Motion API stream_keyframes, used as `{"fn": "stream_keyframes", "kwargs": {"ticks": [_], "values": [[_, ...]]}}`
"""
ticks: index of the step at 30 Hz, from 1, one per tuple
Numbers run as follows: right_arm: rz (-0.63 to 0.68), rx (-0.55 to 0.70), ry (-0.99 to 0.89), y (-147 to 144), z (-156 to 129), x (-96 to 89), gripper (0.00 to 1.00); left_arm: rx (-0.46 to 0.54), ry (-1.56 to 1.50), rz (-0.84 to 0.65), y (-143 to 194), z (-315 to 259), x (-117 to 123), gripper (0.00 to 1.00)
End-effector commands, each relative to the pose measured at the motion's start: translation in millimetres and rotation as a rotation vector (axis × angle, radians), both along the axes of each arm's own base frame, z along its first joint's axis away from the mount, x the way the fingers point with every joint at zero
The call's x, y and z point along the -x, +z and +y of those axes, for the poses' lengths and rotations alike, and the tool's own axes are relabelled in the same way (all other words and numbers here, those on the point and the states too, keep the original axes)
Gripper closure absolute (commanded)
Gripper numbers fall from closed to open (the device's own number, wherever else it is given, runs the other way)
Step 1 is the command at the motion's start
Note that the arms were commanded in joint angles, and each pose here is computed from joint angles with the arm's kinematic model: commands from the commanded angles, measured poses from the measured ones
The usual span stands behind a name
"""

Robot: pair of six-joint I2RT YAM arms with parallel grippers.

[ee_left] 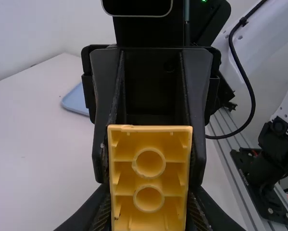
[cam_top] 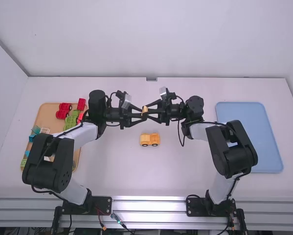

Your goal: Assemble lego blocks to make yellow taxi

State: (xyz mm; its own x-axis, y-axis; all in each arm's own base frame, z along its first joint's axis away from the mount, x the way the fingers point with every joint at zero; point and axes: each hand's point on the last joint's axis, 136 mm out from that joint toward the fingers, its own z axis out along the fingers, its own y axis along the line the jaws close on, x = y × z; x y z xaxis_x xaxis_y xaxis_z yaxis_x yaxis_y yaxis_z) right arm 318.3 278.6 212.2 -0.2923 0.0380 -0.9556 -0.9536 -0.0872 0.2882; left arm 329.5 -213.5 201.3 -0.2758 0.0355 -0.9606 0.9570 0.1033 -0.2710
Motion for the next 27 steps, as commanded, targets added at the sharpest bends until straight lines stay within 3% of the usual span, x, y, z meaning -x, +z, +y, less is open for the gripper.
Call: {"fn": "stream_keyframes", "kwargs": {"ticks": [1,4,6,12,15,19,23,27], "values": [[-0.02,0.002,0.035,3,2,2.1,0.77,-0.002,0.022,-0.02,5,1,-8,0.59],[-0.051,-0.001,0.044,3,6,5.1,0.8,-0.003,0.027,-0.019,5,1,-9,0.16],[-0.06,-0.005,0.026,3,6,2.0,0.8,-0.012,0.054,-0.012,2,2,-13,0.01],[-0.015,0.009,-0.145,-7,-8,-34.5,0.85,-0.067,0.175,0.084,-17,7,-29,0.01],[0.048,0.07,-0.321,-29,-25,-69.3,0.86,-0.103,0.239,0.137,-29,12,-37,0.01],[0.101,0.159,-0.411,-46,-39,-88.0,0.87,-0.131,0.288,0.186,-39,19,-42,0.01],[0.133,0.35,-0.51,-63,-52,-98.1,0.87,-0.168,0.375,0.193,-47,27,-54,0.01],[0.17,0.674,-0.651,-86,-70,-99.3,0.92,-0.21,0.483,0.188,-55,38,-69,0.01]]}}
